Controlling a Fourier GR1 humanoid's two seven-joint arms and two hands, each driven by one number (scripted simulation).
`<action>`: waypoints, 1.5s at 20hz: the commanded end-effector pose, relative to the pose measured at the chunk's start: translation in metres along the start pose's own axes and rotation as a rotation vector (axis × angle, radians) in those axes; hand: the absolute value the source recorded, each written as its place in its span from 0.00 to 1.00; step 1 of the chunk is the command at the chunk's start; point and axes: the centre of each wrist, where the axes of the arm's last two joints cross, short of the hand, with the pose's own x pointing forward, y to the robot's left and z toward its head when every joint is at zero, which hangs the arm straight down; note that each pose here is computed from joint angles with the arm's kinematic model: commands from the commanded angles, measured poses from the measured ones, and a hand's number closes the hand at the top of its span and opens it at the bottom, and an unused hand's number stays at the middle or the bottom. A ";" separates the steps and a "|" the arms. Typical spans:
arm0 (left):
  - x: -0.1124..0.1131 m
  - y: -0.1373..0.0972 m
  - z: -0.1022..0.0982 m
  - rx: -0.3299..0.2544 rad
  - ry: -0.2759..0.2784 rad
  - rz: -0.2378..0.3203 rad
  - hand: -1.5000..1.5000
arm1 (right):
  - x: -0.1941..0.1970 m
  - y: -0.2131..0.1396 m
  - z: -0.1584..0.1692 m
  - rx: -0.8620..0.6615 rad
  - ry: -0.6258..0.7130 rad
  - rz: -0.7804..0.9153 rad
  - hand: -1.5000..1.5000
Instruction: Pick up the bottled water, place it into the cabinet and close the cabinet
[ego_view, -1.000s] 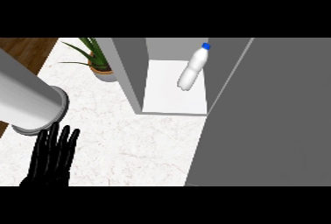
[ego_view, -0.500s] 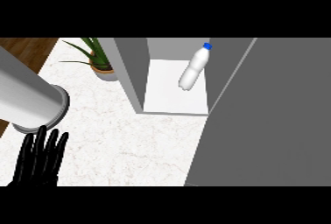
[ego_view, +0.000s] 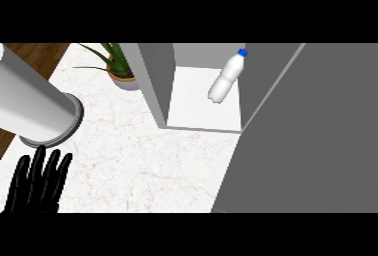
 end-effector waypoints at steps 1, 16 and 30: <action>0.006 0.005 -0.003 -0.013 -0.010 -0.002 0.00 | 0.001 0.006 -0.036 -0.128 -0.061 -0.093 1.00; 0.008 0.010 0.000 -0.067 -0.013 0.031 0.00 | -0.024 0.013 -0.044 0.029 -0.020 -0.331 1.00; 0.011 0.020 0.004 -0.052 -0.006 0.020 0.00 | -0.051 -0.017 -0.021 -0.232 -0.038 -0.588 1.00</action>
